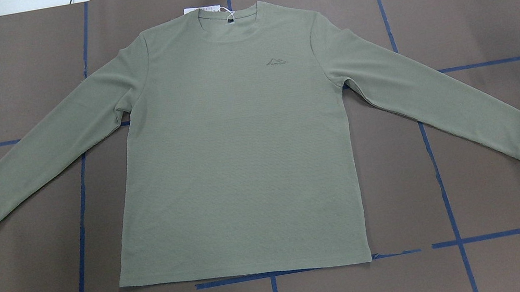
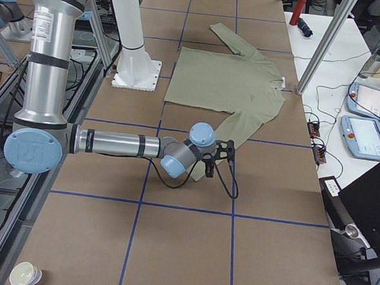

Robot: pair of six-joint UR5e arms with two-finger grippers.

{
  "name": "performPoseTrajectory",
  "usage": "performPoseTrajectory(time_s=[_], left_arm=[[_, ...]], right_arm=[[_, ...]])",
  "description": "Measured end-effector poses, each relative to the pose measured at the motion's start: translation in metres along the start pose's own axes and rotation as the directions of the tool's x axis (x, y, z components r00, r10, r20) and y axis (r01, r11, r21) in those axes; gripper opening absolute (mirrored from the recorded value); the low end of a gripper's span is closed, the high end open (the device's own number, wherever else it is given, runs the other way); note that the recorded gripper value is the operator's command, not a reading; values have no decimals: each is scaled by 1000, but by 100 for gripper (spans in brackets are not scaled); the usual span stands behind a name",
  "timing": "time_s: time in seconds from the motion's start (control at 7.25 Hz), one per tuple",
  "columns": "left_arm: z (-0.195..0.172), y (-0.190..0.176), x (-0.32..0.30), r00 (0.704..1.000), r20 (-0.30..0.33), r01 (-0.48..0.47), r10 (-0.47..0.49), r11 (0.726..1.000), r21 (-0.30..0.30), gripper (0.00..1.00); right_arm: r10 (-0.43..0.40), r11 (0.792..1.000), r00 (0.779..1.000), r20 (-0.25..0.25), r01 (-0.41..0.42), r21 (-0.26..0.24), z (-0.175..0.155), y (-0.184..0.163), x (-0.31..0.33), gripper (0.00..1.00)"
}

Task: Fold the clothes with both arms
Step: 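Lower the right gripper to the sleeve cuff nearest it and grasp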

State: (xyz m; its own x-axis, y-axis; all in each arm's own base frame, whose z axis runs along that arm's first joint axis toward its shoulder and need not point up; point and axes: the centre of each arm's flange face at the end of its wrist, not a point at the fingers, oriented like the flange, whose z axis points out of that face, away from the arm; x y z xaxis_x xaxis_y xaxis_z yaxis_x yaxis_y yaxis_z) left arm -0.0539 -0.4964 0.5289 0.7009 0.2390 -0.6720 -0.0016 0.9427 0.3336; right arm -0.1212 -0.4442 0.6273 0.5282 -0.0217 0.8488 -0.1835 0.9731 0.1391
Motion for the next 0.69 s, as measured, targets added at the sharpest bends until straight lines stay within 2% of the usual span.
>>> performPoseTrajectory(time_s=[0.14, 0.41, 0.69], left_arm=[[0, 0, 0, 1000, 0, -2, 2, 1000, 1, 100], [-2, -1, 2, 1000, -1, -7, 7, 1000, 5, 100], [-3, -1, 3, 1000, -2, -11, 11, 1000, 7, 100]], right_arm=[[17, 1000, 1000, 8, -17, 6, 15, 13, 5, 87], [11, 1000, 999, -38, -11, -4, 40, 42, 12, 83], [3, 1000, 998, -62, -5, -18, 49, 56, 15, 81]])
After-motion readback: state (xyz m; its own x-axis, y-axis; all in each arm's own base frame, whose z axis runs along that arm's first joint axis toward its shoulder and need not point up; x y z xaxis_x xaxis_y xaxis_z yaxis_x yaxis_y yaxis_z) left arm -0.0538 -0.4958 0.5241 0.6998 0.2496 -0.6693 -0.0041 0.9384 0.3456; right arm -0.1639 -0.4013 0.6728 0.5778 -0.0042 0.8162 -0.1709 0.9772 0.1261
